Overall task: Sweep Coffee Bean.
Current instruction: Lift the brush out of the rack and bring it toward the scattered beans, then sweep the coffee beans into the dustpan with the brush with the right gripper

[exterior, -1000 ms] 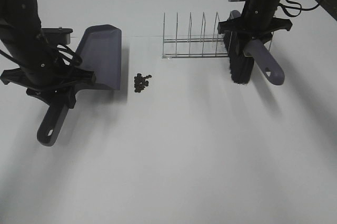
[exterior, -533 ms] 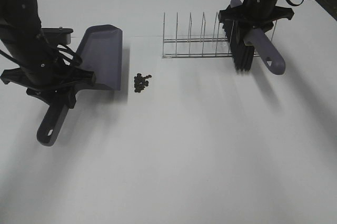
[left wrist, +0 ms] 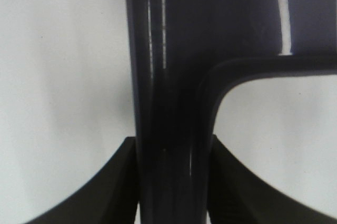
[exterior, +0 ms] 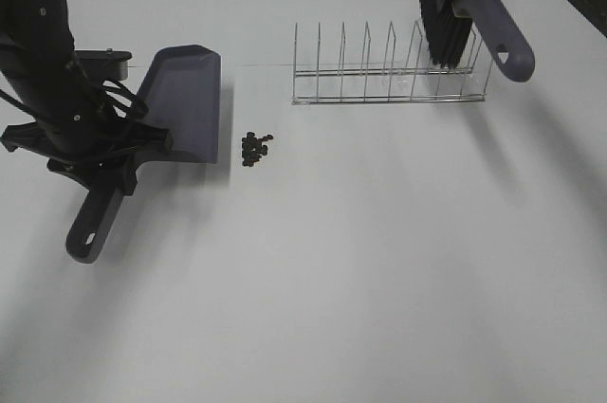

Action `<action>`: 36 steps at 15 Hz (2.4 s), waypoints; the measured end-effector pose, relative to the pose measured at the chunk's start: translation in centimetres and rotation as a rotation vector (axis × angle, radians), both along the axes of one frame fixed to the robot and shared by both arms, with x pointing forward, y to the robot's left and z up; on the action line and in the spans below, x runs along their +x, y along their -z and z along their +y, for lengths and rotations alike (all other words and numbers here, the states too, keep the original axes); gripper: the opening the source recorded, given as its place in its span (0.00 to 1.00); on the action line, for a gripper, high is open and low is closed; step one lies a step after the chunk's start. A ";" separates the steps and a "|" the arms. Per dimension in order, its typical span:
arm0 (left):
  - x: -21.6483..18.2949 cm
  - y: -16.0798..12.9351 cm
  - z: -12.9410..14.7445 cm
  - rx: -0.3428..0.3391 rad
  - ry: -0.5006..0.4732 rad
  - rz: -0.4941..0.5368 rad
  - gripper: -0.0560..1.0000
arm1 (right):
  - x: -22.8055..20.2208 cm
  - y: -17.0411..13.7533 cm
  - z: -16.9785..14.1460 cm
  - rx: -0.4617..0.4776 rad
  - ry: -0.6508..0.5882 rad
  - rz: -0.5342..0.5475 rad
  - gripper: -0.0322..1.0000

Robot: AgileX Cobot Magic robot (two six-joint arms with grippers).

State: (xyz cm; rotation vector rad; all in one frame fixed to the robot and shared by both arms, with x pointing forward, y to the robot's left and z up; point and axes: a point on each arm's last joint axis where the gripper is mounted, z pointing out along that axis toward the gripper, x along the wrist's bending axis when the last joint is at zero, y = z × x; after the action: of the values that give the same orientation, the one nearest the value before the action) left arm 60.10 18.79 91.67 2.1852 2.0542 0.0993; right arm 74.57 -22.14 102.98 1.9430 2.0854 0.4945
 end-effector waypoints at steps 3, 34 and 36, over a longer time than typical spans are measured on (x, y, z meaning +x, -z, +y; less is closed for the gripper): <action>-0.3 0.0 0.1 0.011 0.001 0.036 0.38 | -4.1 -3.0 -0.3 0.018 -0.003 0.044 0.32; -4.8 4.0 -2.5 0.078 -0.012 0.085 0.38 | -9.6 12.8 19.7 -0.384 -0.364 0.229 0.32; -4.8 4.1 -2.5 0.078 -0.012 0.085 0.38 | -9.5 13.2 20.2 -0.351 -0.388 0.244 0.32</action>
State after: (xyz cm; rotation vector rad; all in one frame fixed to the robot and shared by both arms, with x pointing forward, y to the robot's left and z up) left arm 55.35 16.32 87.58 2.2603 2.1437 0.0910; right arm 65.03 -1.92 89.77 1.4674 2.5123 -0.0518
